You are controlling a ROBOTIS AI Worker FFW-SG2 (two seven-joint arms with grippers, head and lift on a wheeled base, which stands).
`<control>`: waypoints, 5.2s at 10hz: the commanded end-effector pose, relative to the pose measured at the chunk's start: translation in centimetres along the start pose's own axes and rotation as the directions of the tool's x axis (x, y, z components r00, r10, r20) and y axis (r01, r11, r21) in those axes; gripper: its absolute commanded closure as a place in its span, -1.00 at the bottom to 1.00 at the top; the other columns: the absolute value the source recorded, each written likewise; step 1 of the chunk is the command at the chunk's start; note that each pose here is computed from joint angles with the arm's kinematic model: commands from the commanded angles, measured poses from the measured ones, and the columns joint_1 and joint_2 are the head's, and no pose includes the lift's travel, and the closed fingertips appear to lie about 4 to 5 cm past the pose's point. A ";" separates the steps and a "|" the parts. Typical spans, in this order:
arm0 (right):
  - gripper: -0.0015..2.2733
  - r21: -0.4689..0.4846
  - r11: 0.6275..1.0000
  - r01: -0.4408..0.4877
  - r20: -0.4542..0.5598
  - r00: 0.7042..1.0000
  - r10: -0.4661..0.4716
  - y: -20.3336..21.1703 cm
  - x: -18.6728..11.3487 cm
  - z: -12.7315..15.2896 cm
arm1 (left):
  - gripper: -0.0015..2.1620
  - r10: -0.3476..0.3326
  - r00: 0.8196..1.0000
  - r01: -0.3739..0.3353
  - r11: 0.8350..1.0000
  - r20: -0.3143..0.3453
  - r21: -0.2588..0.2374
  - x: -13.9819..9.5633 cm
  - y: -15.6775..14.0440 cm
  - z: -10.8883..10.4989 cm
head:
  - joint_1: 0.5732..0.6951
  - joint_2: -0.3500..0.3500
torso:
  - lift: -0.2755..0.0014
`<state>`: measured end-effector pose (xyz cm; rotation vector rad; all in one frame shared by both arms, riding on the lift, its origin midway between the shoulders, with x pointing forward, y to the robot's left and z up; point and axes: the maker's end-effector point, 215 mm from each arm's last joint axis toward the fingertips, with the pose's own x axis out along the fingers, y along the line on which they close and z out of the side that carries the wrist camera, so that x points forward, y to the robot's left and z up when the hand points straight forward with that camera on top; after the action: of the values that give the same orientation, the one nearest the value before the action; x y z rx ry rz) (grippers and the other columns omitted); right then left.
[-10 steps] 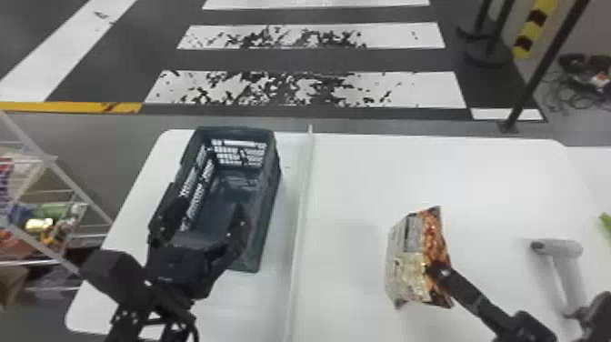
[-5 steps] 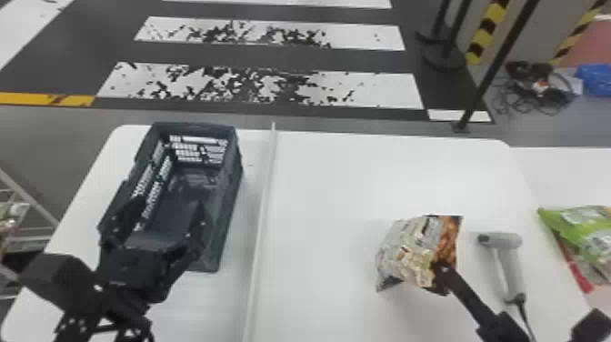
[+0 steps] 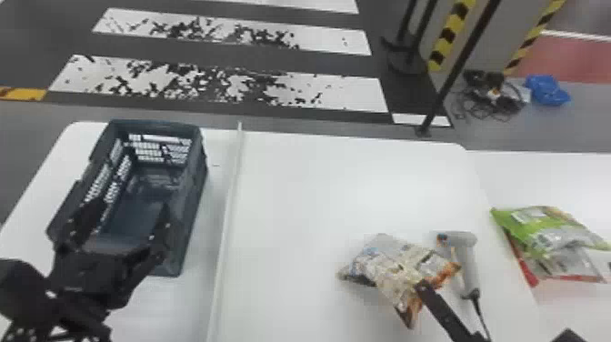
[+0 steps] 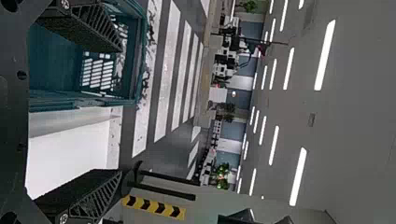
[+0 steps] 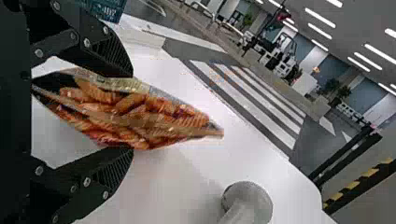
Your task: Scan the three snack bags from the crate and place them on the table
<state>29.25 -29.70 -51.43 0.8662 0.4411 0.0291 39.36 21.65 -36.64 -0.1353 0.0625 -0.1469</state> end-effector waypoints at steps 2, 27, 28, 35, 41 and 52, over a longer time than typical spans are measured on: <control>-0.96 0.003 0.999 0.044 -0.054 0.998 -0.043 -0.7 -0.8 -2.2 | -0.93 0.000 1.000 0.000 1.000 0.002 -0.002 0.0 0.0 0.1 | 1.00 -0.39 | 0.72; 0.96 -0.671 0.729 0.135 0.049 0.989 -0.137 -6.3 2.3 3.3 | -0.93 -0.001 1.000 0.001 1.000 0.028 -0.003 -0.6 -0.1 0.5 | 1.00 -0.69 | 0.72; 0.96 -0.669 0.733 0.123 0.040 0.991 -0.129 -5.9 2.1 2.5 | -0.93 -0.001 1.000 0.001 1.000 0.029 -0.003 -0.6 -0.1 0.6 | 1.00 -0.67 | 0.72; 0.96 -0.681 0.727 0.086 0.104 0.994 -0.020 -0.9 1.7 4.1 | -0.93 -0.003 1.000 0.003 1.000 0.027 -0.003 -0.6 -0.2 0.5 | 1.00 -0.49 | 0.72; 0.96 -0.593 0.789 -0.161 -0.092 0.987 0.133 8.0 3.1 -6.2 | -0.93 -0.007 1.000 0.007 1.000 0.021 -0.005 -0.5 -0.5 0.1 | 1.00 -0.09 | 0.72; 0.96 -0.605 0.778 -0.167 -0.200 0.978 0.054 4.7 4.9 -12.4 | -0.93 -0.001 0.999 0.001 1.000 0.038 -0.010 -0.2 -0.1 0.1 | 1.00 0.27 | 0.72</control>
<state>29.81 -16.46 -56.59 0.2286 0.4949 0.3492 39.13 21.58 -36.46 -0.1469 0.0253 -0.1458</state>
